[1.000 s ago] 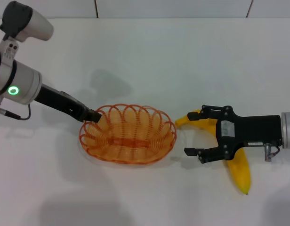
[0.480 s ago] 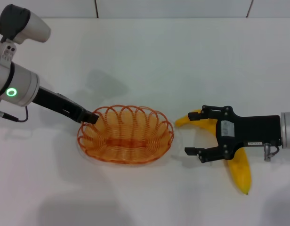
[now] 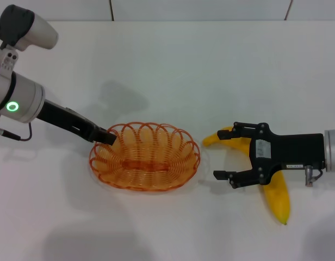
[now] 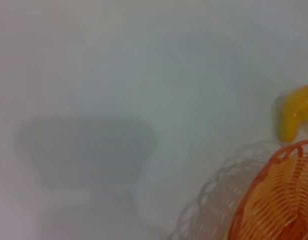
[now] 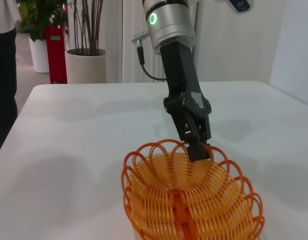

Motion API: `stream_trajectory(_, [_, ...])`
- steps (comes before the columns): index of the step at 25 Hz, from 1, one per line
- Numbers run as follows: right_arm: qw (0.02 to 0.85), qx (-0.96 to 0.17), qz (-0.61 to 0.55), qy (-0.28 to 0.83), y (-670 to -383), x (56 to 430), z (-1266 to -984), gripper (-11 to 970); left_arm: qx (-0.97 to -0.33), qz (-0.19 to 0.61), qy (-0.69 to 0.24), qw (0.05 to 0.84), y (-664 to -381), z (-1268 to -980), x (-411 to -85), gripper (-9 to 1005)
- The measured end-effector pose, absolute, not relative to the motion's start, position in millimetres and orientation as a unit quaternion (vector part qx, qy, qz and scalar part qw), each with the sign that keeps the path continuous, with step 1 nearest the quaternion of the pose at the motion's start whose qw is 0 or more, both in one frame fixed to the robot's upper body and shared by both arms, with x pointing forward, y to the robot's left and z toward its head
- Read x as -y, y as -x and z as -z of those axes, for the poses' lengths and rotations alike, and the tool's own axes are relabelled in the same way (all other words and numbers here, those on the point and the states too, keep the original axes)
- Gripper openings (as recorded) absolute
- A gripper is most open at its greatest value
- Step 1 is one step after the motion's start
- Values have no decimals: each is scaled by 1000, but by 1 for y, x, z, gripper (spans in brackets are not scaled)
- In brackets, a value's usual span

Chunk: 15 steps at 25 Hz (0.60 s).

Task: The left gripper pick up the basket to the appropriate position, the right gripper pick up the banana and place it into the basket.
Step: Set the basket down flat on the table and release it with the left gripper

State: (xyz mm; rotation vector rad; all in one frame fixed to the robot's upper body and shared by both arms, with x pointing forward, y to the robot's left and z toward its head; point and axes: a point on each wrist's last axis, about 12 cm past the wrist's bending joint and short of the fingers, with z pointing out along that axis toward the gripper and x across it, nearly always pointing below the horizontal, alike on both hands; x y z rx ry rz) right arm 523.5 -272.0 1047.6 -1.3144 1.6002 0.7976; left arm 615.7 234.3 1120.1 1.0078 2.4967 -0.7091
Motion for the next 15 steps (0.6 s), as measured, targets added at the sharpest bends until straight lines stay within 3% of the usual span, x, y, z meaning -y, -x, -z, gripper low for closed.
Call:
stream_trajectory(7, [446, -647, -322, 528, -523, 273, -1047, 890, -883, 251, -353, 180, -616, -1121, -234, 237])
stream_trajectory(15, [446, -648, -322, 527, -522, 273, -1047, 890, -882, 249, -353, 188, -618, -1125, -234, 536])
